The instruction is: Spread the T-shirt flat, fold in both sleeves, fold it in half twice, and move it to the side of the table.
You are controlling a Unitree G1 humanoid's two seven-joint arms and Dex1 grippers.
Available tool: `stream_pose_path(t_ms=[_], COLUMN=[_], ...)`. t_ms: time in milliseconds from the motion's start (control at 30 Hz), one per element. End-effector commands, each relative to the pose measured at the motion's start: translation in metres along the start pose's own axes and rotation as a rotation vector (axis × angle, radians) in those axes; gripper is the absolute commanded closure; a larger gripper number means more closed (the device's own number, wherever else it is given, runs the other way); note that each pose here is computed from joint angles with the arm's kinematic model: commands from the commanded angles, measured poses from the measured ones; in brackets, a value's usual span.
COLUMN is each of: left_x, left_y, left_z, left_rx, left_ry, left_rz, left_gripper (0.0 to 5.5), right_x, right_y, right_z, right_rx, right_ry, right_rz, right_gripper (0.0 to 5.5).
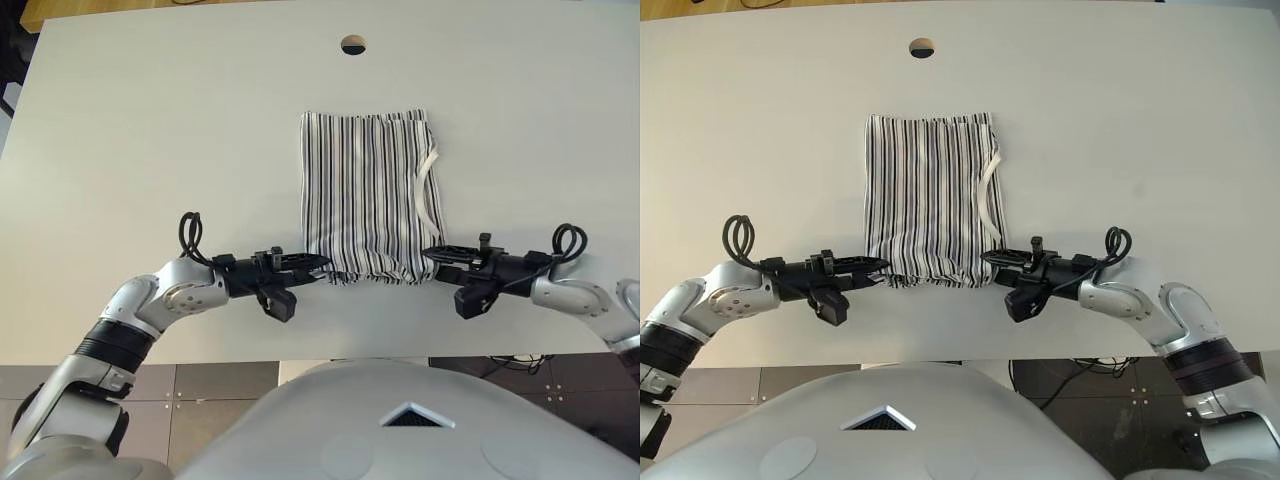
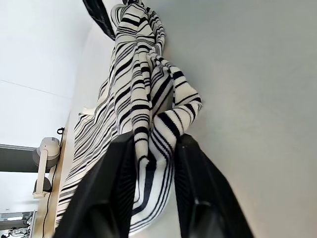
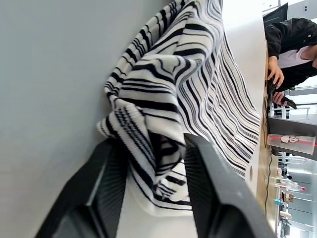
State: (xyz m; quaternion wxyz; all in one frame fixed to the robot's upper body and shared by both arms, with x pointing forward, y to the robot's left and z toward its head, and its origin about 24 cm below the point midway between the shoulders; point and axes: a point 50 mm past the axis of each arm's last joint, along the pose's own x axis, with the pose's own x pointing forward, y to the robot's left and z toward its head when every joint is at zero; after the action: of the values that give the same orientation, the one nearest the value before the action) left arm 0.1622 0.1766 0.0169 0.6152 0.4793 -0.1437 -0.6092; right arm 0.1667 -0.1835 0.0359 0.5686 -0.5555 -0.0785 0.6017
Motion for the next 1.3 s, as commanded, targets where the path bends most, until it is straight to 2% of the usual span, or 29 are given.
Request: stream_pose_path(t_ms=[33,200,467,567,667,800,1033,1133,1167,1200,1300], left_x=[-0.005,-0.009,-0.033,-0.035,-0.026,-0.012,0.009,0.022,0.025,0.028,0.027], left_y=[-0.017,-0.020,-0.019,-0.002,0.025,0.050,0.065,0.074,0.076,0.077,0.082], left_z=[-0.003,-0.002,0.018,0.022,0.007,-0.018,-0.068,-0.085,-0.089,-0.093,-0.102], left_rx=[-0.038,-0.069,-0.233,-0.315,-0.392,-0.426,-0.344,-0.295,-0.287,-0.290,-0.307], left_ry=[0.032,0.023,-0.020,-0.055,-0.036,0.073,0.351,0.413,0.427,0.440,0.471], left_rz=[-0.082,-0.095,-0.030,0.114,0.321,0.487,0.558,0.567,0.569,0.581,0.645], left_gripper=[4.93,5.26,5.28,5.29,5.29,5.29,5.29,5.29,5.29,4.92,4.47], right_x=[-0.001,-0.001,-0.024,-0.027,-0.019,0.001,0.036,0.050,0.054,0.058,0.070], right_y=[0.014,0.013,0.012,0.009,-0.013,-0.051,-0.083,-0.090,-0.093,-0.097,-0.101], right_z=[-0.002,-0.007,0.006,0.009,0.002,-0.018,-0.064,-0.076,-0.079,-0.082,-0.085], right_rx=[0.030,0.067,0.270,0.369,0.488,0.643,0.740,0.751,0.744,0.742,0.736], right_ry=[0.001,-0.002,-0.080,-0.109,-0.151,-0.144,0.010,0.058,0.072,0.083,0.090], right_rz=[0.094,0.060,0.003,-0.031,-0.172,-0.399,-0.612,-0.646,-0.655,-0.661,-0.650], right_gripper=[4.42,5.40,5.40,5.40,5.40,5.40,5.40,5.40,5.06,4.86,4.30])
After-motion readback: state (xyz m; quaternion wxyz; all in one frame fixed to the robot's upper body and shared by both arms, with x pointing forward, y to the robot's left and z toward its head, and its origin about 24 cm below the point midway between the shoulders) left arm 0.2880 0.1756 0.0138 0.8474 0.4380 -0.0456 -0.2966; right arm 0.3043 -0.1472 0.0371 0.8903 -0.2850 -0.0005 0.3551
